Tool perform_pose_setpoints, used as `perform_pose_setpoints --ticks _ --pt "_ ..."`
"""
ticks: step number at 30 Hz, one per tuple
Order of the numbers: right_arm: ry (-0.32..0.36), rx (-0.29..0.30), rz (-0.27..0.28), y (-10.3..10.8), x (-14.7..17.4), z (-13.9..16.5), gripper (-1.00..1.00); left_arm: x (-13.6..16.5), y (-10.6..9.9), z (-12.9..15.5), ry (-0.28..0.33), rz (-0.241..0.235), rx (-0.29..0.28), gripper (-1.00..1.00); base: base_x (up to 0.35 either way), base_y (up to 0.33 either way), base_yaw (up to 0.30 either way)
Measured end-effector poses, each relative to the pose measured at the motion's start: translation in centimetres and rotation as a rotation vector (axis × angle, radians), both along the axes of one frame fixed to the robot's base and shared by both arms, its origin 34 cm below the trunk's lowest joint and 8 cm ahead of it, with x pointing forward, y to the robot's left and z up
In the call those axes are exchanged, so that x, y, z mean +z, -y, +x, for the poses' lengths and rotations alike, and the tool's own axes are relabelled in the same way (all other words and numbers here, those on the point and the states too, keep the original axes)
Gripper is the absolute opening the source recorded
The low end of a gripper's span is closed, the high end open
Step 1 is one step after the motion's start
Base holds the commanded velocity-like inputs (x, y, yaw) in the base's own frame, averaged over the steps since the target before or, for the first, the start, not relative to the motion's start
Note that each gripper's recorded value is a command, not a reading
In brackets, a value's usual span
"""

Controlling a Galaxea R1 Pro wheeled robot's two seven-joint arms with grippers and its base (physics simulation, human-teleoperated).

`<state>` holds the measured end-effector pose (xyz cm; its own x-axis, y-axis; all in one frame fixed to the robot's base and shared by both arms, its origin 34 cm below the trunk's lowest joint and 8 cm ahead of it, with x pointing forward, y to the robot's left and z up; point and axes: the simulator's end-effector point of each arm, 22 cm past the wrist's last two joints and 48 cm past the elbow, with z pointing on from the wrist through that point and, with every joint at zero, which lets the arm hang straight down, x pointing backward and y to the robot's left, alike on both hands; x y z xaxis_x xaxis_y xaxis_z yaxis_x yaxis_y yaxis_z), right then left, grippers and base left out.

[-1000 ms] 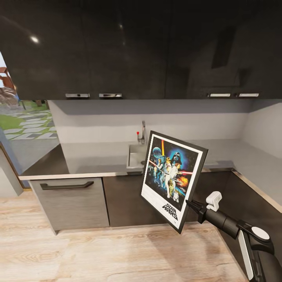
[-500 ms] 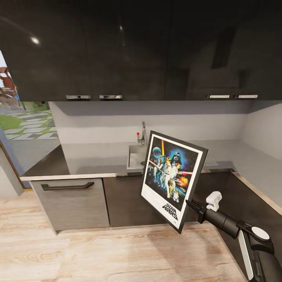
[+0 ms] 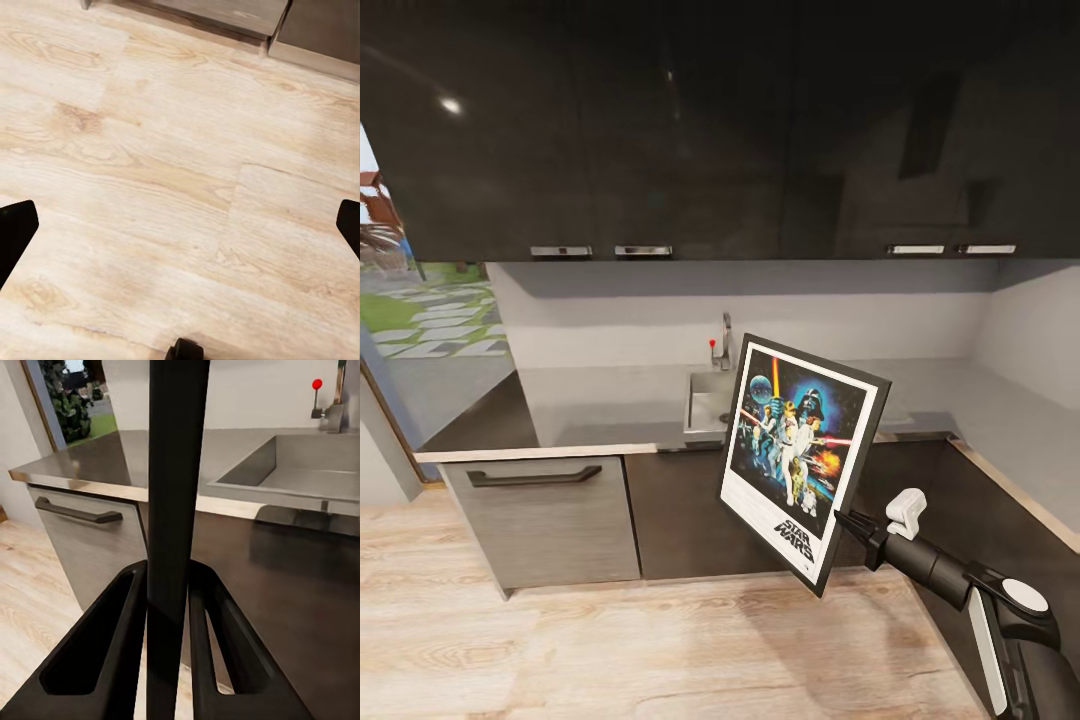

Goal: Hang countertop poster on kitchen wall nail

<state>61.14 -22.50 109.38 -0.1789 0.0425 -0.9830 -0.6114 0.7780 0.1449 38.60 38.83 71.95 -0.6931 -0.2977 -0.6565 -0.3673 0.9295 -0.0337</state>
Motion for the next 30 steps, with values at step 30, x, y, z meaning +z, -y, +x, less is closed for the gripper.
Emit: perform_pose_setpoints --ticks 30 --pt "0.000 0.000 0.000 0.00 0.30 -0.21 -1.00 0.35 -0.11 -0.21 0.001 0.001 0.003 1.00 0.000 0.000 0.000"
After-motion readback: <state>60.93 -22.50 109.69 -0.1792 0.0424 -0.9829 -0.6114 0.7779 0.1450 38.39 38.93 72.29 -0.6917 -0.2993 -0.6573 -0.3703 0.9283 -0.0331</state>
